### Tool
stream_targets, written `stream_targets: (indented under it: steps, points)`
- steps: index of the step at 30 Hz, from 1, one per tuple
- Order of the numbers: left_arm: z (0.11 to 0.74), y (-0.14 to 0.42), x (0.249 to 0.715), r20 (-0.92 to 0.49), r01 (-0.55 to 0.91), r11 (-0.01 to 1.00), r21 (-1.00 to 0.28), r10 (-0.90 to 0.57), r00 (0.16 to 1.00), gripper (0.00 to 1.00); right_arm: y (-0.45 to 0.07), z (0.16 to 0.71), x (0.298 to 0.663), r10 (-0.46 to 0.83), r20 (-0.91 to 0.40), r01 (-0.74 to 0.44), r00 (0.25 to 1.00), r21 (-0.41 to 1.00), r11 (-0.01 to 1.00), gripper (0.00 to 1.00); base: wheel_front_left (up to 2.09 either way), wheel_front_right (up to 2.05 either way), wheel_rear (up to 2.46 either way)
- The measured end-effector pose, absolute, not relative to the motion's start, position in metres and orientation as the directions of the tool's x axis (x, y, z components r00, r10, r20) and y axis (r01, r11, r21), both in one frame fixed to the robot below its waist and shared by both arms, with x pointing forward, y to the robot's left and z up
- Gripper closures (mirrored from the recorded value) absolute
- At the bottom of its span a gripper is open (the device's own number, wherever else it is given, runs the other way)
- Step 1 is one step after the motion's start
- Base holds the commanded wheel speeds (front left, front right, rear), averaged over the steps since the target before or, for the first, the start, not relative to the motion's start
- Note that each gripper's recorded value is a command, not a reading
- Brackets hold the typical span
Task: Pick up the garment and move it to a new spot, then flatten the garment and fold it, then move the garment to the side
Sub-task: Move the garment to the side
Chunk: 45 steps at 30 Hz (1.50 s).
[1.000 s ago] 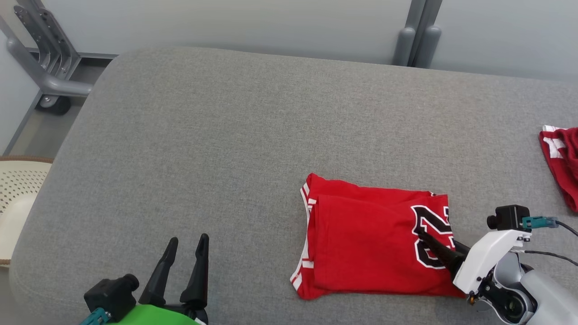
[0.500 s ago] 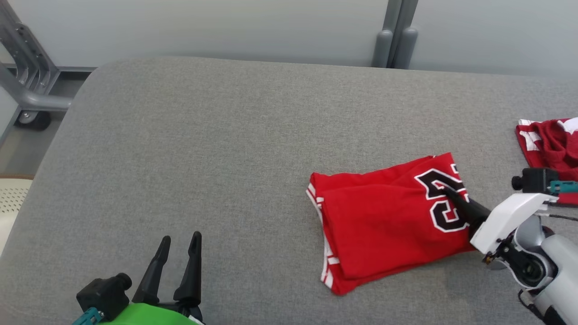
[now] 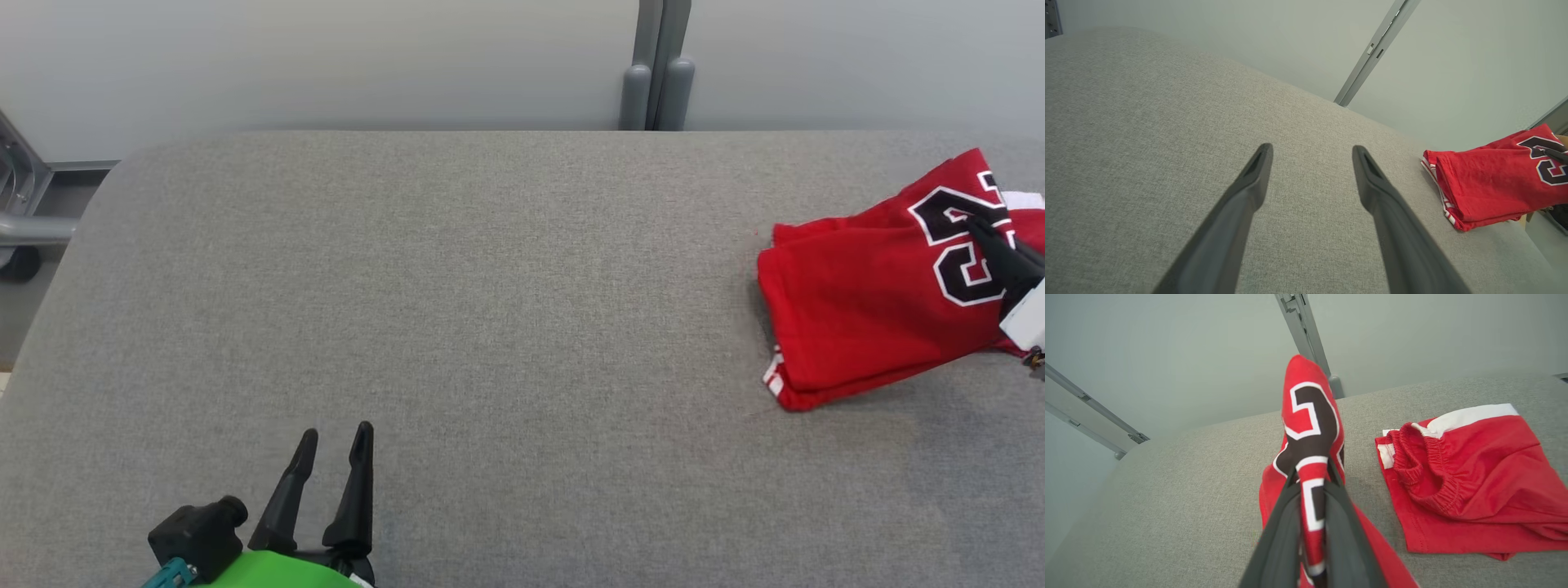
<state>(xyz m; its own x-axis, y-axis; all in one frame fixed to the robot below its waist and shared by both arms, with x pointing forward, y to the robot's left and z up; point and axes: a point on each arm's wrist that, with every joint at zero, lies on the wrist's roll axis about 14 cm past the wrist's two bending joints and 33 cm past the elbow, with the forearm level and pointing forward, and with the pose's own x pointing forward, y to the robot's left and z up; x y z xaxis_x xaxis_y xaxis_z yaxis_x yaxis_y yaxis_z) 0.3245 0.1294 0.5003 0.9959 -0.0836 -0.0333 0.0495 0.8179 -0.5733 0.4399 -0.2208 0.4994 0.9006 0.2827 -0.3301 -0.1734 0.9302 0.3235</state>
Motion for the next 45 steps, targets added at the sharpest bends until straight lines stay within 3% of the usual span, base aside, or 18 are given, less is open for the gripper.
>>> stream_targets:
  steps: [11, 26, 45]
  points:
    - [0.496, 0.127, 0.323, -0.050, 0.043, 0.815, -0.578, -0.088, 0.995, 0.00, -0.256, 0.525, 0.461, 0.176, -0.346, -0.113, 0.922, 0.194, 0.974, 1.00, 0.00, 0.00, 0.00]
    - [0.481, 0.139, 0.326, -0.105, -0.007, 0.832, -0.554, -0.062, 0.993, 0.00, -0.252, 0.522, 0.492, 0.167, -0.417, -0.134, 0.893, 0.108, 0.985, 1.00, 0.00, 0.00, 0.00]
    - [0.467, 0.145, 0.336, -0.171, -0.006, 0.866, -0.500, -0.092, 0.981, 0.00, -0.316, 0.502, 0.505, -0.047, -0.469, 0.038, 0.882, -0.029, 0.999, 1.00, 0.00, 0.00, 0.00]
